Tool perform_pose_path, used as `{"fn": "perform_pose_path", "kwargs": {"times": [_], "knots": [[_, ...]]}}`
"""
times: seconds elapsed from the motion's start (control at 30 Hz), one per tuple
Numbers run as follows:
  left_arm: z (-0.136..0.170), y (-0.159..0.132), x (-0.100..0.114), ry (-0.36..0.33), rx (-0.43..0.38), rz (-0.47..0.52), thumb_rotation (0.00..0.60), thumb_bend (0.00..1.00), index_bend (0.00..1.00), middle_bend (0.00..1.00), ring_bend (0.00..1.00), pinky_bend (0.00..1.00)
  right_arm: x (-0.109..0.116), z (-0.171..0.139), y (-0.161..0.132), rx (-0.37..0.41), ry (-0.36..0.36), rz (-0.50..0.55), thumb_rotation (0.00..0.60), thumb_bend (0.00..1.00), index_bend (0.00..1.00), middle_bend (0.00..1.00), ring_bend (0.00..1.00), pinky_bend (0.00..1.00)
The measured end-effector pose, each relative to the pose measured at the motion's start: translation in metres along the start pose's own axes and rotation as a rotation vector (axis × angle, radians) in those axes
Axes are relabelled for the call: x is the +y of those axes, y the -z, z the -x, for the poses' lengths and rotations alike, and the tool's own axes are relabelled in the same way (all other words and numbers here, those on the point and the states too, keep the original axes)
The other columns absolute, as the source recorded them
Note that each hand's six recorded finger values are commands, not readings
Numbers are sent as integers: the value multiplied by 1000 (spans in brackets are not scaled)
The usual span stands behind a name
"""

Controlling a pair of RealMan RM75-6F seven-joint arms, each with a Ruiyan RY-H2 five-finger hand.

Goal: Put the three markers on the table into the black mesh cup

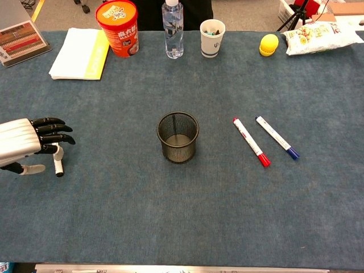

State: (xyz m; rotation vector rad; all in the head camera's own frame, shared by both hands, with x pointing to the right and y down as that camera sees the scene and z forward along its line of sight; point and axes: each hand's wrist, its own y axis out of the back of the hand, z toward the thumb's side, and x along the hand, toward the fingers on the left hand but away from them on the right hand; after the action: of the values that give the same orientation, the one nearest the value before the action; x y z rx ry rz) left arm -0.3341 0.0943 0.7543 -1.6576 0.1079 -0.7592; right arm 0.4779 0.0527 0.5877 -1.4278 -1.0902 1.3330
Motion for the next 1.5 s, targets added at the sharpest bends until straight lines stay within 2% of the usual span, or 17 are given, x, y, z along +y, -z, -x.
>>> {"fn": "perform_pose_path", "kwargs": {"times": [0.37, 0.77, 1.5], "knots": [[-6, -1, -5, 23, -23, -27, 600, 229, 442, 224, 122, 163, 1, -1, 1, -7, -1, -4, 600, 94, 178, 257, 100, 193], [-12, -5, -6, 19, -34, -24, 600, 229, 446, 224, 122, 163, 1, -2, 3, -14, -4, -5, 600, 94, 178, 257, 100, 193], [-14, -7, -13, 28, -26, -19, 600, 229, 480, 224, 122, 163, 1, -5, 6, -21, -4, -3, 600, 94, 178, 257, 100, 193]]}}
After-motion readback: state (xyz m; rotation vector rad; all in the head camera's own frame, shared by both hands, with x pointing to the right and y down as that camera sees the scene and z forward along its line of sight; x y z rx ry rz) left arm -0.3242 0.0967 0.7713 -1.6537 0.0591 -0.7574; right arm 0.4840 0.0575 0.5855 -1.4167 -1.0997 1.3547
